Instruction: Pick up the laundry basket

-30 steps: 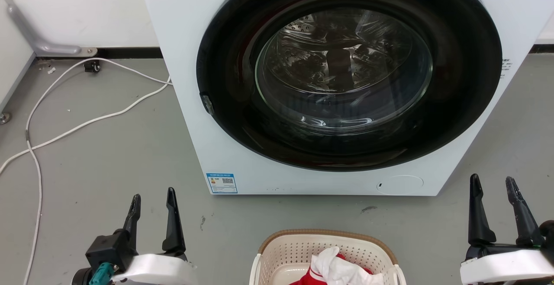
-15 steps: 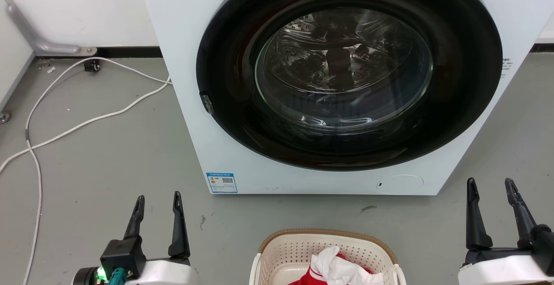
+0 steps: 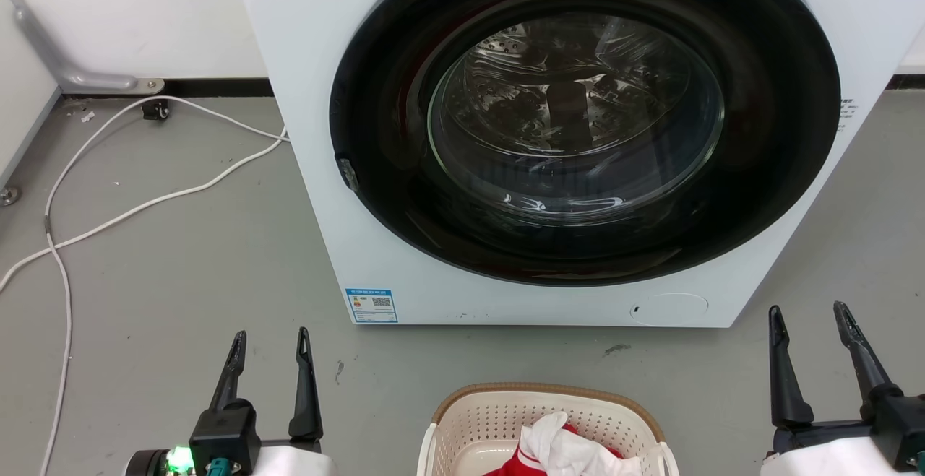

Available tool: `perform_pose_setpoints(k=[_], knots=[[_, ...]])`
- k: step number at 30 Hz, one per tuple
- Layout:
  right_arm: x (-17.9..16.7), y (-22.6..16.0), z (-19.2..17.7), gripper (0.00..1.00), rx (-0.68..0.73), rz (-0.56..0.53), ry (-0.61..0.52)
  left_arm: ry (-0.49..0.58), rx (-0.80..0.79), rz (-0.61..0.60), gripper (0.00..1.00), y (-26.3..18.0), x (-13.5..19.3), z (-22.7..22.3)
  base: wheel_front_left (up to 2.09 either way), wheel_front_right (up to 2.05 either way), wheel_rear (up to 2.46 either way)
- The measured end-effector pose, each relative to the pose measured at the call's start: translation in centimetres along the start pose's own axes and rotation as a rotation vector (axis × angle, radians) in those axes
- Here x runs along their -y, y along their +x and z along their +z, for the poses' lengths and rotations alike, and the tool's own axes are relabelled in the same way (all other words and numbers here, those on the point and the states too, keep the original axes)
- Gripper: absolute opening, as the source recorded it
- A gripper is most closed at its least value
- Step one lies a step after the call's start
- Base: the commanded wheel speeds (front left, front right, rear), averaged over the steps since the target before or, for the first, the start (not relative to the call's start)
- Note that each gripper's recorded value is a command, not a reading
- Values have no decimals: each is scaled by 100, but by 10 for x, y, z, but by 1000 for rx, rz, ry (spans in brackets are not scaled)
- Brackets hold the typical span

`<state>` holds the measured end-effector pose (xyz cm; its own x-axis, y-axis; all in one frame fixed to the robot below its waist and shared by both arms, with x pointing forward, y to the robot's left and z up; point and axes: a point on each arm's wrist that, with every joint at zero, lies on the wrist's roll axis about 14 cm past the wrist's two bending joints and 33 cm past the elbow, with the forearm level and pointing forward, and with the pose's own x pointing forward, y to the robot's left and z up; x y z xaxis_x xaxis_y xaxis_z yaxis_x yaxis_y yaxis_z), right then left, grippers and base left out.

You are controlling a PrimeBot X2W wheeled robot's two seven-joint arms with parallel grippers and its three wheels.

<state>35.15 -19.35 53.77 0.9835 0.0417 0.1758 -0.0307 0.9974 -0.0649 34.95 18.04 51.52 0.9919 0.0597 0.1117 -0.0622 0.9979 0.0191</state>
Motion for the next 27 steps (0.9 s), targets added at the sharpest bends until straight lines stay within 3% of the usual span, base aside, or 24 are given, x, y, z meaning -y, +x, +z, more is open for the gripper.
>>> perform_pose_setpoints(k=[27], knots=[[-4, -3, -12, 100, -39, 11, 1, -5, -83, -16, 100, -4, 5, -26, 0, 0, 0]])
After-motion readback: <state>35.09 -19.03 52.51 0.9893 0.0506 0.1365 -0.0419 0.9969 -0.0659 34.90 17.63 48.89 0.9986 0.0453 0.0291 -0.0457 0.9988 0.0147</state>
